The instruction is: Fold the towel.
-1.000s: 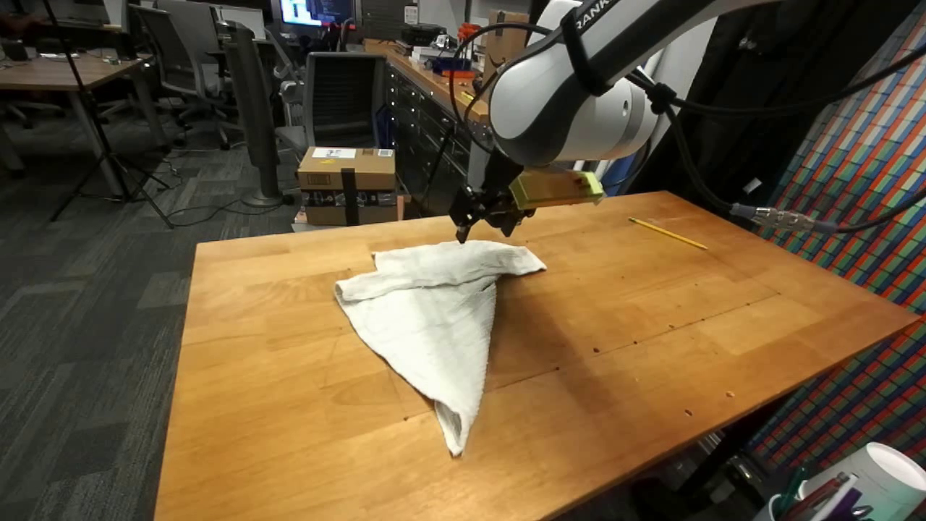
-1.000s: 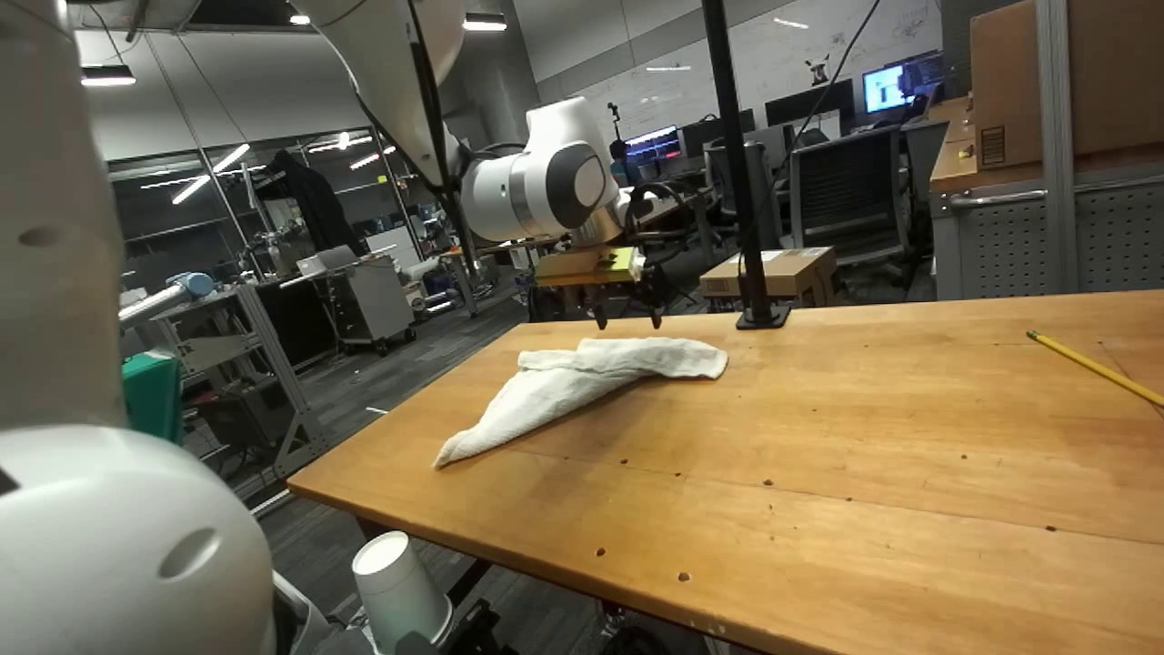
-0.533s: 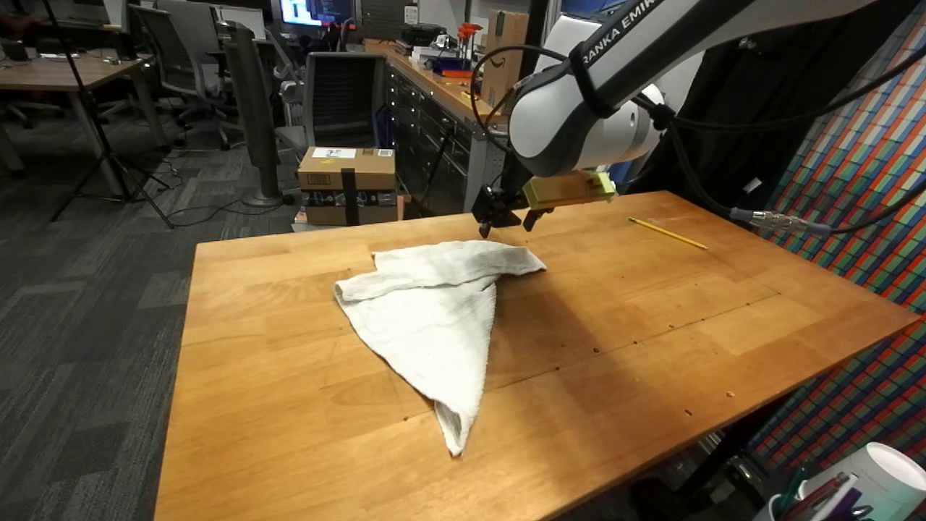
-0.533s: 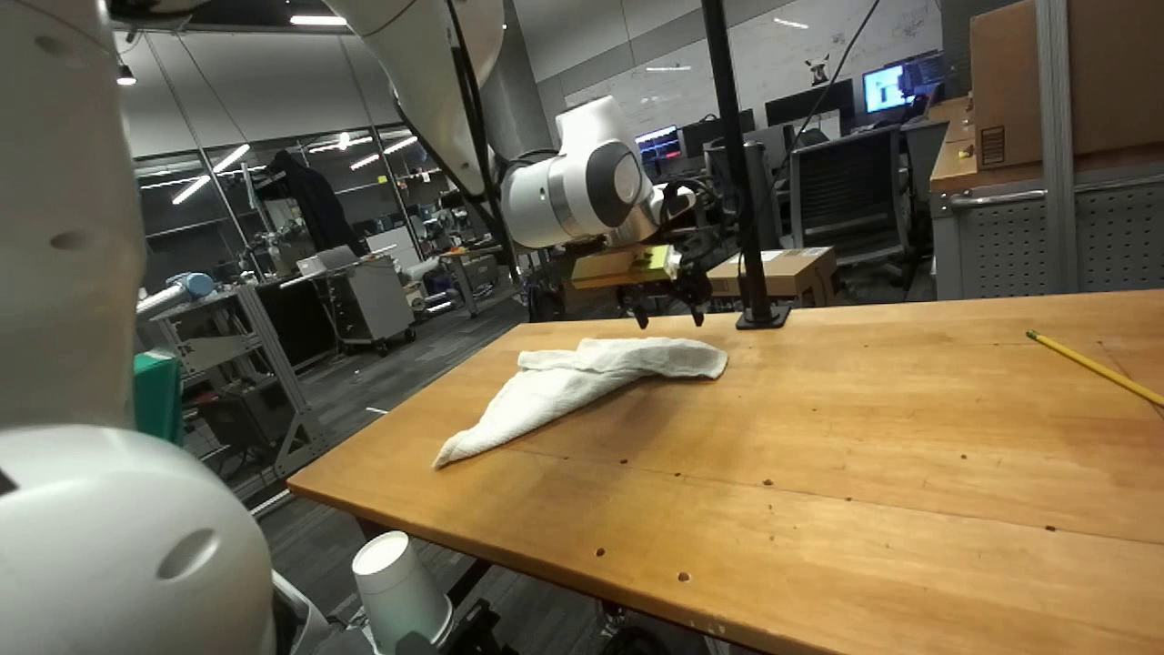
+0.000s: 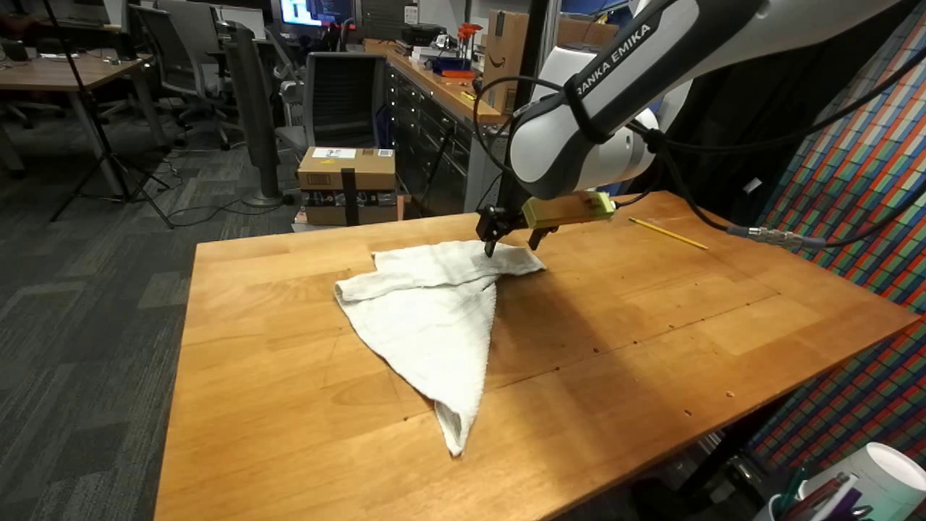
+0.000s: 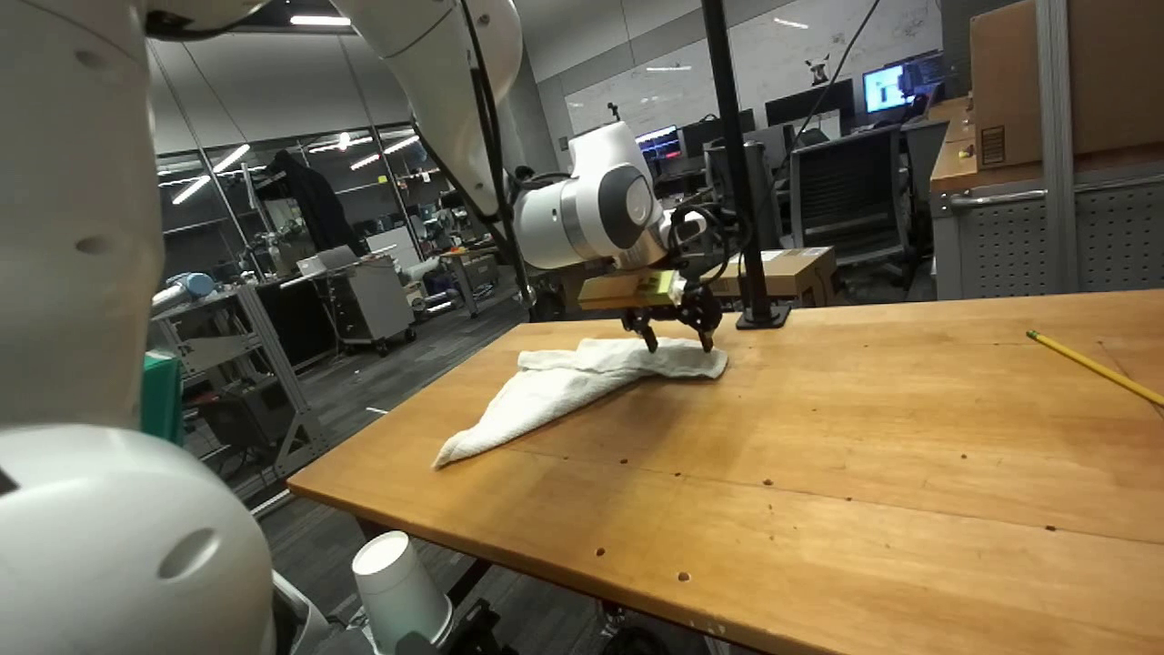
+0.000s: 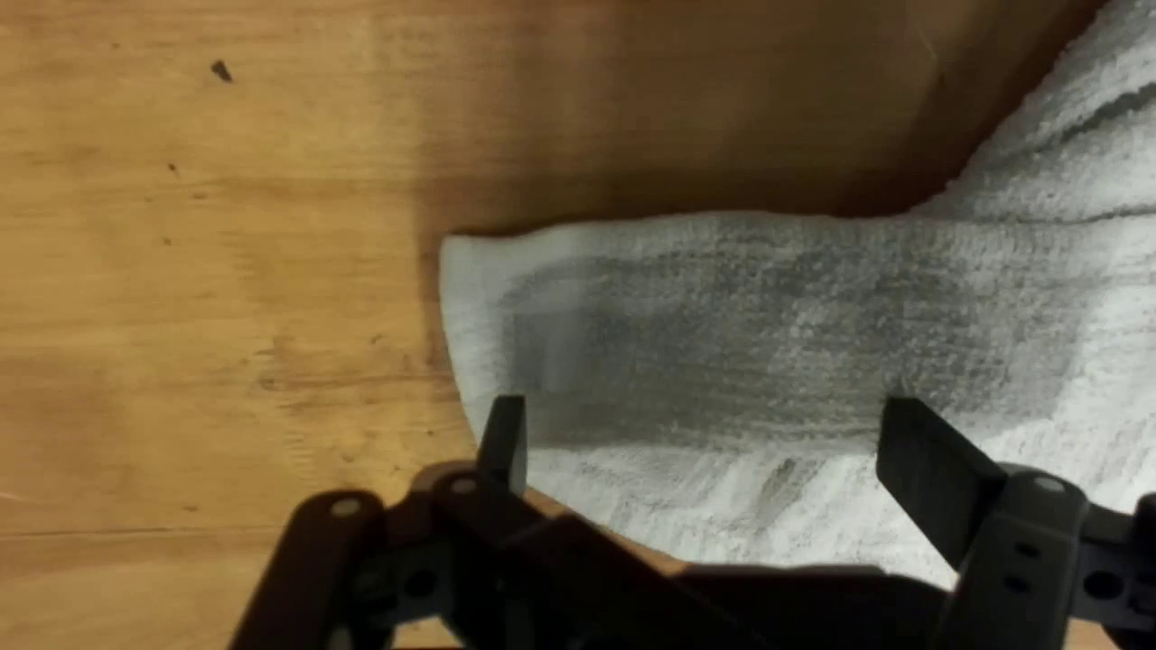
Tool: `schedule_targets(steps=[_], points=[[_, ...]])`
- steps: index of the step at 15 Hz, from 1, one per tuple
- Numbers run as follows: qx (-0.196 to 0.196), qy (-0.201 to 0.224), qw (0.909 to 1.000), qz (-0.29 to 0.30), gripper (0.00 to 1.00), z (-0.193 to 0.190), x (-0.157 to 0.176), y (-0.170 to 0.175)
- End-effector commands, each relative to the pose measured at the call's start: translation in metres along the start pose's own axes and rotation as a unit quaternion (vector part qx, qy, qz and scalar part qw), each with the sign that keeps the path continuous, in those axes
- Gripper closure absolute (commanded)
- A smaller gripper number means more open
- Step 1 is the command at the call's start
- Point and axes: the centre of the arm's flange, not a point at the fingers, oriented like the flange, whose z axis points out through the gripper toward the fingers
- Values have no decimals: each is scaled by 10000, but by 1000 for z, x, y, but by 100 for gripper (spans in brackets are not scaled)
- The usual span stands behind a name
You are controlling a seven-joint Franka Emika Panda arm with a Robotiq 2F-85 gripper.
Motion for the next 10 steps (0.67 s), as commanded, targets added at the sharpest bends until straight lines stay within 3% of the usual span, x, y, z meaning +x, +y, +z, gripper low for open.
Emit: schedule_targets(steps=[1, 3, 10], points=[[2, 72, 9999, 105, 0, 5, 0, -7], [1, 44, 9999, 130, 25, 8, -2, -8], [-3, -30, 9999, 162, 80, 7, -9, -8]])
